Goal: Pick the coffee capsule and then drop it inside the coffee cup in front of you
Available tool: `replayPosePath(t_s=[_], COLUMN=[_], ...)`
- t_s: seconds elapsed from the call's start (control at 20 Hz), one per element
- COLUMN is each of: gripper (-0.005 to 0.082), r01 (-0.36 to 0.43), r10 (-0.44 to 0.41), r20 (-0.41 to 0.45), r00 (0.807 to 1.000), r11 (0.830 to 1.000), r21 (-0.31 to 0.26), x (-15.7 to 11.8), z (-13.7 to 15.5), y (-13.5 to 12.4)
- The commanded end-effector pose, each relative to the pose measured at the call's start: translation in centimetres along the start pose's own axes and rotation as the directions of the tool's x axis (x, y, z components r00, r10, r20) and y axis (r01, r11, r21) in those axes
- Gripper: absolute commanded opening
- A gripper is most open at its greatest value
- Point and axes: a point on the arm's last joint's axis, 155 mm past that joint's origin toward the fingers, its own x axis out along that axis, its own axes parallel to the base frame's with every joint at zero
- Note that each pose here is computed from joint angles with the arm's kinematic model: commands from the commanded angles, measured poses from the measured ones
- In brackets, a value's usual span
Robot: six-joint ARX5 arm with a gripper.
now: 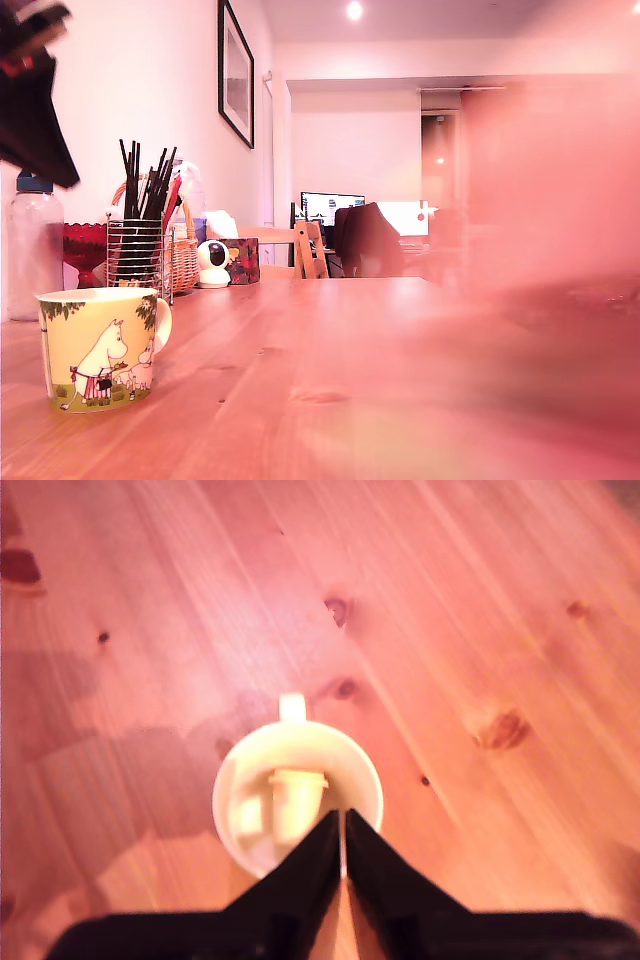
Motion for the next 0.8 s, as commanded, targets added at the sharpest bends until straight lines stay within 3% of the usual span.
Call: replayPosePath(t_s=[0.0,0.45,0.75], gripper=[-0.0019,-0.0019,-0.0019], r01=[-0.016,-0.034,-0.029], r10=[0.015,0.033,0.03], r20=[-0.023,-0.045,0.033], r00=[1.0,0.998,0.999], r11=[1.0,0.999,0.999], r21=[-0.015,-0.021,-0.044], x=[0.0,-0.5,-2.5], z=[-0.9,-1.7,-1.1], y=[0.3,0.5,0.0])
